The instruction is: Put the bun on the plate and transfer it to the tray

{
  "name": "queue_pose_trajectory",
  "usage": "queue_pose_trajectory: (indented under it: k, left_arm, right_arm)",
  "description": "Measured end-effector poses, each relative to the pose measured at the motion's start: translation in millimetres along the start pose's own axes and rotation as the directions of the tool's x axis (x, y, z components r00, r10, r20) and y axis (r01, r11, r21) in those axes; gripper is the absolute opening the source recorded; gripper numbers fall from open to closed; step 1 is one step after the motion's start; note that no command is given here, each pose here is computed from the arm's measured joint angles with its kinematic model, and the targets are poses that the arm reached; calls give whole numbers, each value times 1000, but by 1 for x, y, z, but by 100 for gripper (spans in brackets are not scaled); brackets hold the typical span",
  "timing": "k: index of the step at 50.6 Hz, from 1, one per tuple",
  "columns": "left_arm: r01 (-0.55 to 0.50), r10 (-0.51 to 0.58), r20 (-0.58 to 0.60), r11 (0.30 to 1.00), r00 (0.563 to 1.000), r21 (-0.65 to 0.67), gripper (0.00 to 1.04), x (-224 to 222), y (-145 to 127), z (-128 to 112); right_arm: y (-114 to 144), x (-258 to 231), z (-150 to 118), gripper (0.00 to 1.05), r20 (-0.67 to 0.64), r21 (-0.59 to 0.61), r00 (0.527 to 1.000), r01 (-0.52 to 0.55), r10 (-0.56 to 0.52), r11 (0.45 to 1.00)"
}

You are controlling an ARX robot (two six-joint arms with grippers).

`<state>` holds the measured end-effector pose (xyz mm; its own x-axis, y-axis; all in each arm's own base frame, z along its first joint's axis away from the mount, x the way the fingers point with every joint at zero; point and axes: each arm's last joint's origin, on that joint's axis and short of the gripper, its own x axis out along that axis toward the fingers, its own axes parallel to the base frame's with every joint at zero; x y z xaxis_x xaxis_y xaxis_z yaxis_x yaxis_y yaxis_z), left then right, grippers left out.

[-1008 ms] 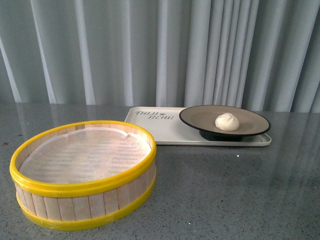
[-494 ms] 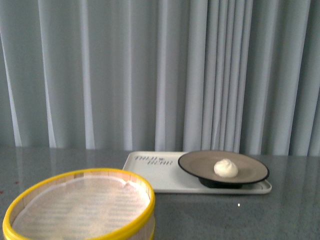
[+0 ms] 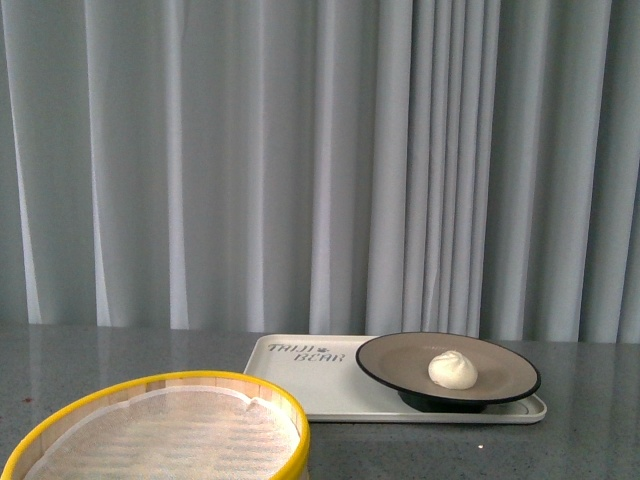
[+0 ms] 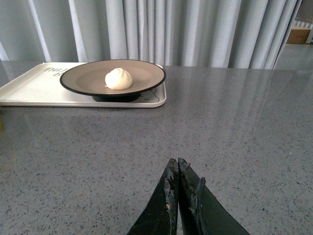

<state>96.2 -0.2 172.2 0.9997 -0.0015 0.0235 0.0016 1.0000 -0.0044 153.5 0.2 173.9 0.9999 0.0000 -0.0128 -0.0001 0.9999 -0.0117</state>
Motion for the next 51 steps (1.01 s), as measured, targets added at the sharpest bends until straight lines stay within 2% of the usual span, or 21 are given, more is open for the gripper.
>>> queue_pose_trajectory:
  k: [11,51]
  left_arm:
    - [0,0,0,1000,1000,0,98,0,0,0]
    - [0,0,0,1000,1000,0,98,0,0,0]
  right_arm:
    - [0,-13,-13,2,-9,0,1000,0,0,1000]
    - [0,-39,-6,2,21,0,1000,0,0,1000]
